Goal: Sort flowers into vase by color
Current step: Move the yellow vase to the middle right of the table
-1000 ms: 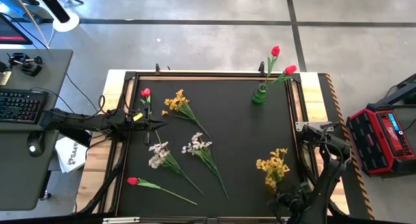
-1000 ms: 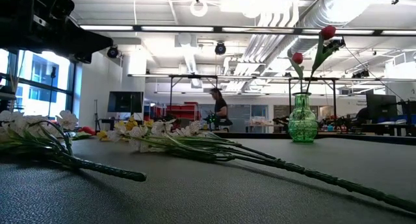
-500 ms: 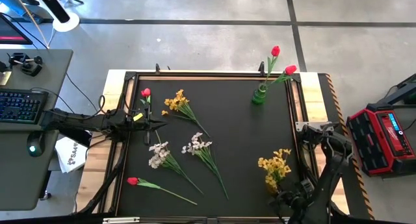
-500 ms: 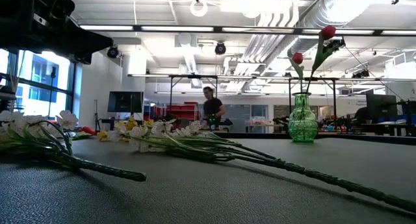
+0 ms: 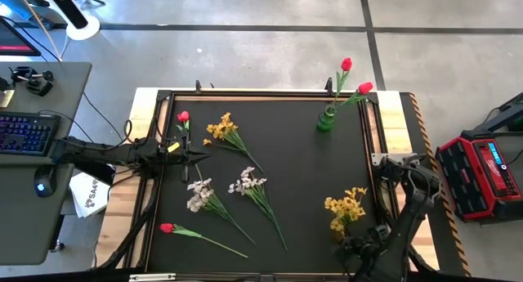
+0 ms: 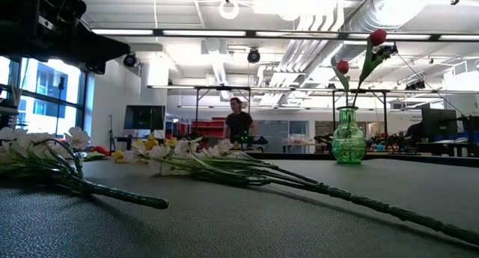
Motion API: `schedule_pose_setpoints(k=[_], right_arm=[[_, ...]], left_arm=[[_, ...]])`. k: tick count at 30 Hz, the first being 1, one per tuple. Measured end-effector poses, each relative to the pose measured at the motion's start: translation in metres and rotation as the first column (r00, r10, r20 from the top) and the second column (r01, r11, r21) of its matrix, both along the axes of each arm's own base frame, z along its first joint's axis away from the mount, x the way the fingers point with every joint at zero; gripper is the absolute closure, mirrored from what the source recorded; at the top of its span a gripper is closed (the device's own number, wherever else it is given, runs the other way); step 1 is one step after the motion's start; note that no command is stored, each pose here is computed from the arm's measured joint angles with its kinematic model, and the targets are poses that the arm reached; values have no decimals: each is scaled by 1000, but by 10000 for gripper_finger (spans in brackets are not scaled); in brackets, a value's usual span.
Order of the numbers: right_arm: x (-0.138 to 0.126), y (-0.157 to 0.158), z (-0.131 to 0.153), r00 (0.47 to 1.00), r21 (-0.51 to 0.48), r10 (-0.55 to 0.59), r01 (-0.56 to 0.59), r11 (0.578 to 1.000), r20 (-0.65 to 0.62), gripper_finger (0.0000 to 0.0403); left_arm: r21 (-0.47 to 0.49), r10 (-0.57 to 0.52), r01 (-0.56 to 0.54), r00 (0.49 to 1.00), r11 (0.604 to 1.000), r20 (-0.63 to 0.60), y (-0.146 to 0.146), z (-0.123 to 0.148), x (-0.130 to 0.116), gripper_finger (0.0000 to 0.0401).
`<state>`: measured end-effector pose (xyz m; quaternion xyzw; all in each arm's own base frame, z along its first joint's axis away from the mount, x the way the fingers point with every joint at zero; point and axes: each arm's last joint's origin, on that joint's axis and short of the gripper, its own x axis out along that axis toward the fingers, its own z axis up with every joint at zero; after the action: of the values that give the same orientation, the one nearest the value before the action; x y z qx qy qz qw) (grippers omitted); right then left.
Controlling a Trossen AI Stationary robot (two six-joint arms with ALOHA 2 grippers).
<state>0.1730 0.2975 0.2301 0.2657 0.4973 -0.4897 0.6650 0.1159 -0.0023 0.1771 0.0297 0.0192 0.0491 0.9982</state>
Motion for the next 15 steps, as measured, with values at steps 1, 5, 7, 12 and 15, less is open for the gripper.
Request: schedule_pose_setpoints(k=[1, 5, 7, 12, 15], right_arm=[[0, 0, 0, 1000, -1, 0, 0, 1000, 0, 134], [-2, -6, -11, 1000, -47, 2, -3, 999, -13, 148], [-2, -10, -18, 1000, -67, -2, 0, 998, -22, 157], [-4, -13, -21, 1000, -73, -10, 9, 997, -13, 178], [-4, -12, -20, 1000, -59, -10, 8, 998, -26, 198]], left_arm=[[0, 0, 0, 1000, 1000, -1, 0, 0, 0, 401], [0, 0, 0, 1000, 1000, -4, 0, 0, 0, 401], [0, 0, 0, 1000, 1000, -5, 0, 0, 0, 401], [0, 0, 0, 1000, 1000, -4, 0, 0, 0, 401], [-2, 0, 0, 1000, 1000, -4, 0, 0, 0, 401]])
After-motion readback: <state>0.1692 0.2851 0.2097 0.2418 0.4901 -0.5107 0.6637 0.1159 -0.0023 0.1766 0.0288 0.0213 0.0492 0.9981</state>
